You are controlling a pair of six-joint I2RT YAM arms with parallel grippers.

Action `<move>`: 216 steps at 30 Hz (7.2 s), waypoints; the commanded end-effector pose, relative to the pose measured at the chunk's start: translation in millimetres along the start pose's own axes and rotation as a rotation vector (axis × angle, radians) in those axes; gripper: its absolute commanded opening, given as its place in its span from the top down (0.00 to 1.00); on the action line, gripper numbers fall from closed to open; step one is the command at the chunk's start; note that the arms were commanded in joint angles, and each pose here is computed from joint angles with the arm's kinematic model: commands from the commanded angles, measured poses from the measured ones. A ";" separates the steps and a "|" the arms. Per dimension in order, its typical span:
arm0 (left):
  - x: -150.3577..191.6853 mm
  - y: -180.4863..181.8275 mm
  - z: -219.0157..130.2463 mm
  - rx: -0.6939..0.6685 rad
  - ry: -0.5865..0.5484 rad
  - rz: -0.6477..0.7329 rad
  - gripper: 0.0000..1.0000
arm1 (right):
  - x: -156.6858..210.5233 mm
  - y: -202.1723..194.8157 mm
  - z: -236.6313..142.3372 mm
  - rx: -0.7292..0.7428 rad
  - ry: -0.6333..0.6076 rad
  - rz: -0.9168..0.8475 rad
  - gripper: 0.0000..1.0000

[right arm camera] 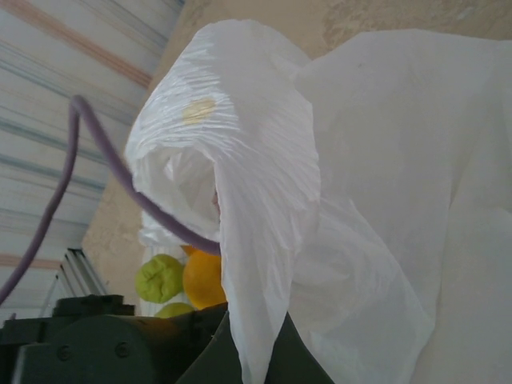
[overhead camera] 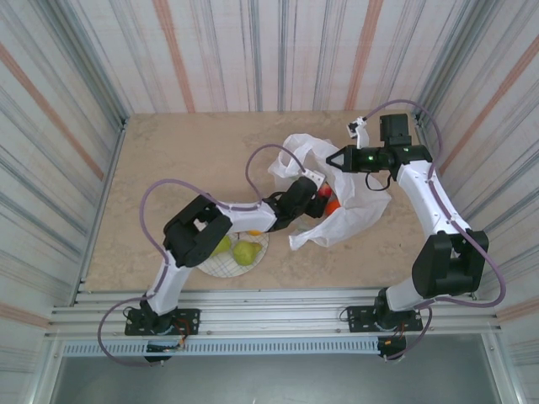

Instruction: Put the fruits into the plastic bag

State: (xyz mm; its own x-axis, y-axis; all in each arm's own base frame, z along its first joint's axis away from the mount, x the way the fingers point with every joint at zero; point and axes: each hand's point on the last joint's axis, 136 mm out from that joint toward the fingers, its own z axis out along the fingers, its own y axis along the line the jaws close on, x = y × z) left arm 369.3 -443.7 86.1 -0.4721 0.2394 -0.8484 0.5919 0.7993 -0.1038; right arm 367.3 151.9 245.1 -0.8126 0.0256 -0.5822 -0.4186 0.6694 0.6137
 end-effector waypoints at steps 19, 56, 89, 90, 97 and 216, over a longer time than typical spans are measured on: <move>6.6 5.7 -185.6 0.186 0.094 -0.045 0.22 | 7.2 4.0 4.4 0.013 0.022 -0.017 1.00; 131.4 154.3 -279.5 -0.310 0.591 -0.373 0.14 | 19.2 51.4 39.5 -0.057 0.121 -0.134 1.00; 179.5 160.1 -234.6 -0.318 0.726 -0.333 0.22 | 53.1 -14.3 0.0 0.331 0.202 -0.180 1.00; 180.4 160.1 -233.6 -0.318 0.727 -0.333 0.22 | 52.8 -13.7 0.3 0.327 0.201 -0.180 1.00; 185.0 163.2 -230.7 -0.332 0.735 -0.325 0.30 | 50.6 -12.0 3.0 0.311 0.201 -0.177 1.00; 19.4 21.7 -122.8 0.094 0.022 -0.025 0.22 | 20.1 -6.9 -0.6 0.082 0.051 -0.001 1.00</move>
State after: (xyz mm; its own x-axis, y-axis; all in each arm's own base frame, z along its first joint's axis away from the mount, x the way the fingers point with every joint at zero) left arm 297.7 -358.5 116.5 -0.5290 0.2365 -0.8150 0.6141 0.7695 -0.1753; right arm 353.2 145.2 234.8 -0.8158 -0.0323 -0.5774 -0.4045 0.7454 0.5298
